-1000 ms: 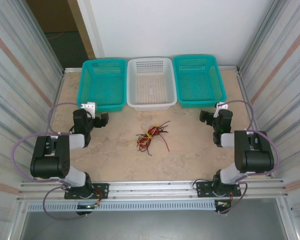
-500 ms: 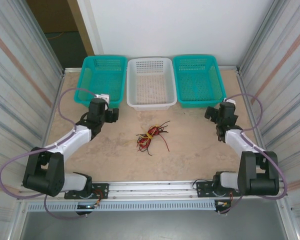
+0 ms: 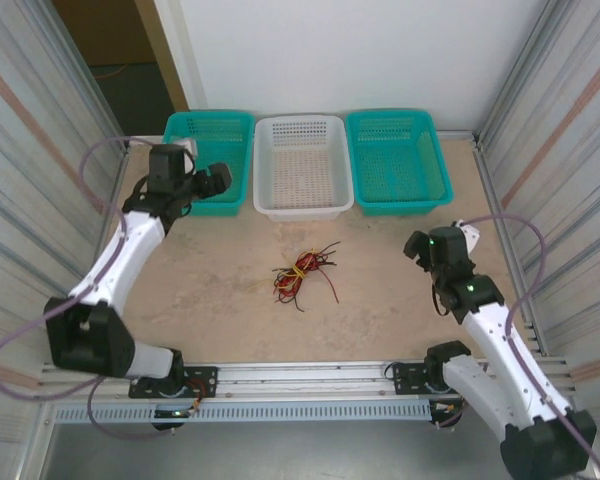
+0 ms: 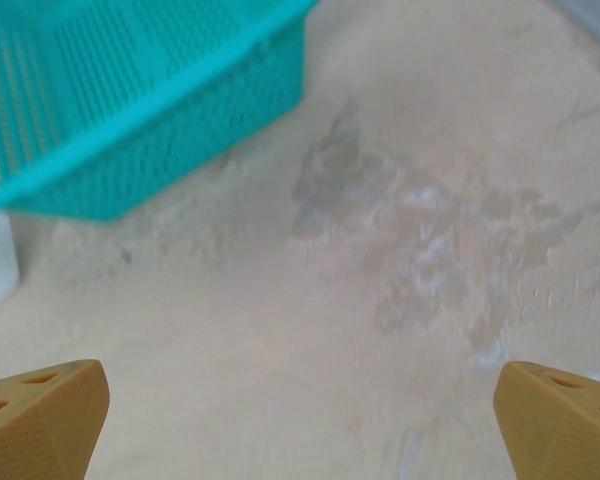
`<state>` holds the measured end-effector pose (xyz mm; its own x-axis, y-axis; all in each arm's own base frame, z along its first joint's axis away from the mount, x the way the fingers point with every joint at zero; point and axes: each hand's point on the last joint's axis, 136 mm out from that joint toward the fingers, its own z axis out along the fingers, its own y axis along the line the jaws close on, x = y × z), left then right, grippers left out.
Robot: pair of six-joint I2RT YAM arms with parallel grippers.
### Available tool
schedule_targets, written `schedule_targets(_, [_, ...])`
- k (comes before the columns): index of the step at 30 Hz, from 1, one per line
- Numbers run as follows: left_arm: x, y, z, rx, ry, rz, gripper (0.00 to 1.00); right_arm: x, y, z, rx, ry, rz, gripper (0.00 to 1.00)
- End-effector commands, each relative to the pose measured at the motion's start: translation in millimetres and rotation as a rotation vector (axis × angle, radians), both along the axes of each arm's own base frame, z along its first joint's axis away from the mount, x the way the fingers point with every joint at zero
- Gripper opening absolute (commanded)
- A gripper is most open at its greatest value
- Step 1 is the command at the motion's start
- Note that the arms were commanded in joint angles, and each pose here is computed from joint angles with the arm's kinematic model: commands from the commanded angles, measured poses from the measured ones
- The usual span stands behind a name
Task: Untangle the cables
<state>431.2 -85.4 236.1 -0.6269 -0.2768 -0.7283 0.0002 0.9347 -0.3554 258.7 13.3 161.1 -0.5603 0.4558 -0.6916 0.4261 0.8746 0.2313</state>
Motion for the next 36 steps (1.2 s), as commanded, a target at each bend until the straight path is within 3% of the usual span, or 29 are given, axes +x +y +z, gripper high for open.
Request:
schedule_targets(1, [12,-25,-48,-0.134,0.184,-0.085,0.86,-8,27,-1,-0.051,0.211,0.065,0.93])
schedule_targets(5, [27,-45,-65,-0.214,0.249,-0.128,0.84,0,76,0,-0.130,0.358,0.116,0.71])
schedule_targets(9, [25,-72,-73,-0.232,0.267,-0.183,0.85,10,144,1,-0.151,0.224,0.296,0.72])
schedule_targets(13, [23,-82,-77,-0.253,0.267,-0.198,0.84,13,181,-3,-0.010,0.224,0.407,0.71])
schedule_targets(15, [23,-82,-81,-0.252,0.281,-0.198,0.83,13,193,-10,0.046,0.281,0.456,0.69])
schedule_targets(19, [22,-87,-82,-0.268,0.292,-0.214,0.83,11,207,-22,0.032,0.331,0.514,0.67])
schedule_targets(36, [7,-115,-87,-0.296,0.345,-0.282,0.78,11,241,-33,0.100,0.353,0.595,0.65])
